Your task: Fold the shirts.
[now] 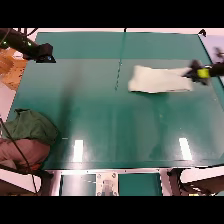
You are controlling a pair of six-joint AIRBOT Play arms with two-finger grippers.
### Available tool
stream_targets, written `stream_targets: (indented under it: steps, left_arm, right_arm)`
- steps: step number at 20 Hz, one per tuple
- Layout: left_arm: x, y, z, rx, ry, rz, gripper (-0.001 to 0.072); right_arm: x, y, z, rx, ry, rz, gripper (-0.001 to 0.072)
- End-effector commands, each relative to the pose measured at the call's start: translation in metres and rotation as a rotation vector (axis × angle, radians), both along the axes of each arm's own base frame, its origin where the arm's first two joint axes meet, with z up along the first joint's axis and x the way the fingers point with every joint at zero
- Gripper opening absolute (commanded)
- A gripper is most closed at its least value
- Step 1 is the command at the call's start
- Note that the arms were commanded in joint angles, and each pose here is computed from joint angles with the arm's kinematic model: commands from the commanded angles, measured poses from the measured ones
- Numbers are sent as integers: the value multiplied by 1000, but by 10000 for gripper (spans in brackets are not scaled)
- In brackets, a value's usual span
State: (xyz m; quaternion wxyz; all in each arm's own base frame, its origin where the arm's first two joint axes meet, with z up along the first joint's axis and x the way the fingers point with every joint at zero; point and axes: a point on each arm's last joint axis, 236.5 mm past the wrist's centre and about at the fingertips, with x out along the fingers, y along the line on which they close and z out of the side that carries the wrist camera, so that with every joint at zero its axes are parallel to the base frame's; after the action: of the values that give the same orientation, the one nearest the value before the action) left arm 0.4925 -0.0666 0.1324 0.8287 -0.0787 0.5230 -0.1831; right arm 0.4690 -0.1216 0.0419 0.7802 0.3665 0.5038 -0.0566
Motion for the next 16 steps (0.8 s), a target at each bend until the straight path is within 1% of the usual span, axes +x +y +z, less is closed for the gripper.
stream_targets:
  steps: [1,5,7,10,12,15,16]
  left_arm:
    - [-1,0,0,-1,5,3,25]
    - [-1,0,0,-2,6,3,25]
    - [-3,0,-1,-1,13,0,25]
    - [-6,0,-2,1,28,-7,25]
    - [-6,-1,-3,1,28,-8,25]
    - [-7,-1,-3,1,33,-9,25]
    - [-8,-1,-3,1,36,-10,25]
  right_arm:
    - [-114,-132,9,-145,130,-286,12]
    - [-232,-197,-26,-116,214,-576,12]
    - [-290,-208,-47,-90,234,-742,12]
    - [-367,-201,-76,-61,258,-969,13]
    - [-398,-185,-97,-29,284,-1049,13]
    - [-405,-164,-121,14,318,-1046,14]
    - [-405,-159,-125,22,325,-1035,47]
